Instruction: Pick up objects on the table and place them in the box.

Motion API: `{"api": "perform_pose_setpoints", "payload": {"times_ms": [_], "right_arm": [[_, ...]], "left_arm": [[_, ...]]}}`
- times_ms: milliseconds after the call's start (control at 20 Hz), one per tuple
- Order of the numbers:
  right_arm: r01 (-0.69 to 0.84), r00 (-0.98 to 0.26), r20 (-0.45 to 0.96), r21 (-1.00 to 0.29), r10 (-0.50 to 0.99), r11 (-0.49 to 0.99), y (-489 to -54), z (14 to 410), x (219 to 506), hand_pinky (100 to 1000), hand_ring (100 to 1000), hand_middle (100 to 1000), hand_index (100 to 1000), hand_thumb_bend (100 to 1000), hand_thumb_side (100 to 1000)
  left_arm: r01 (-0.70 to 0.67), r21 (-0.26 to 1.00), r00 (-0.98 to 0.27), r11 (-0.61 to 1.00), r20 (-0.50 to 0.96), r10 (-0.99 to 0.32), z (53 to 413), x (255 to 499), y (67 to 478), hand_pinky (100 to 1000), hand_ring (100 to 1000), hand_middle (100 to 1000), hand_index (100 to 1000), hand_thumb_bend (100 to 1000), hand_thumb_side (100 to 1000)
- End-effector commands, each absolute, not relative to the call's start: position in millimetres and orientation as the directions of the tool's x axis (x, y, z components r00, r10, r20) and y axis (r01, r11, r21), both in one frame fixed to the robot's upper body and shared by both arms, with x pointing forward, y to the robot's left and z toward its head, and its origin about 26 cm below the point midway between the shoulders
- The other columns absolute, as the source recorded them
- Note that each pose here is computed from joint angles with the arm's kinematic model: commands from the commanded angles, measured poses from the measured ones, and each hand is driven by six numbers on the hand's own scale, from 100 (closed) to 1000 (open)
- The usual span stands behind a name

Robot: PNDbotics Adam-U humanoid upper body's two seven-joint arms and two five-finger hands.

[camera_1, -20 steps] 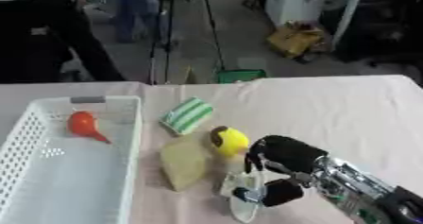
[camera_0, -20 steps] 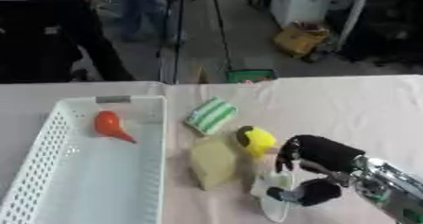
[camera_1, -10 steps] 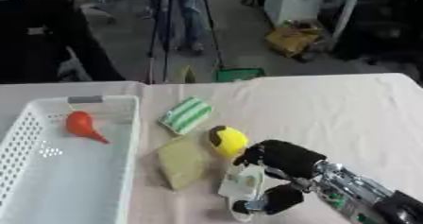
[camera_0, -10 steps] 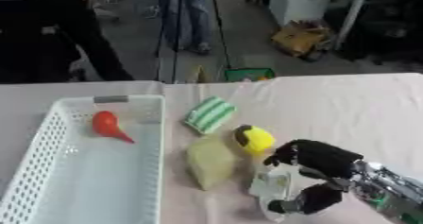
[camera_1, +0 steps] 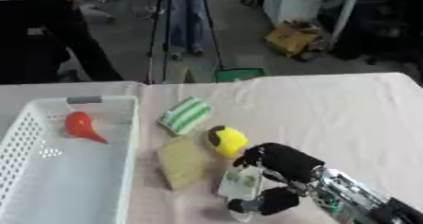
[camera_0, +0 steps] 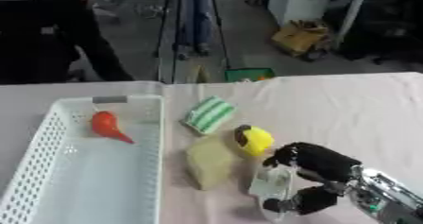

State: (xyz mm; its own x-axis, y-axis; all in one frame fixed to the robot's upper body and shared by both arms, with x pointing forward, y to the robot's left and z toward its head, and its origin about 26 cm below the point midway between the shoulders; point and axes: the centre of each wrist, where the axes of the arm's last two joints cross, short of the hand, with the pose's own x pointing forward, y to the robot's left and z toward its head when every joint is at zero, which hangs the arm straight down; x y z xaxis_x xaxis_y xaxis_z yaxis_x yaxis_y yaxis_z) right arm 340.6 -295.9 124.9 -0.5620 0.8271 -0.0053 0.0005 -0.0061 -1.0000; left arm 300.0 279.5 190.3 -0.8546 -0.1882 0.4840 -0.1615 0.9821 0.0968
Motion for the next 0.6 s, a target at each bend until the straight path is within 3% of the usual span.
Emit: {"api": "perform_pose_setpoints", "payload": {"times_ms": [50, 600], "right_arm": [[0.045, -0.535, -0.005, -0.999, 0.845, 0.023, -294.5, 131.5, 344.6, 845, 797, 667, 846, 624, 923], [0.059, -0.493, 0.014, -0.997, 0.870, 0.050, -287.5, 123.1, 346.7, 840, 786, 617, 817, 598, 887]], "left_arm": [[-0.154, 0.102, -0.868, 0.983, 0.461, -0.184, 197.3, 298.9, 277.8, 1000, 930, 954, 914, 100, 1000], [-0.150, 0.103, -0.869, 0.983, 0.461, -0.181, 197.3, 299.0, 277.2, 1000, 930, 956, 913, 100, 1000]]}}
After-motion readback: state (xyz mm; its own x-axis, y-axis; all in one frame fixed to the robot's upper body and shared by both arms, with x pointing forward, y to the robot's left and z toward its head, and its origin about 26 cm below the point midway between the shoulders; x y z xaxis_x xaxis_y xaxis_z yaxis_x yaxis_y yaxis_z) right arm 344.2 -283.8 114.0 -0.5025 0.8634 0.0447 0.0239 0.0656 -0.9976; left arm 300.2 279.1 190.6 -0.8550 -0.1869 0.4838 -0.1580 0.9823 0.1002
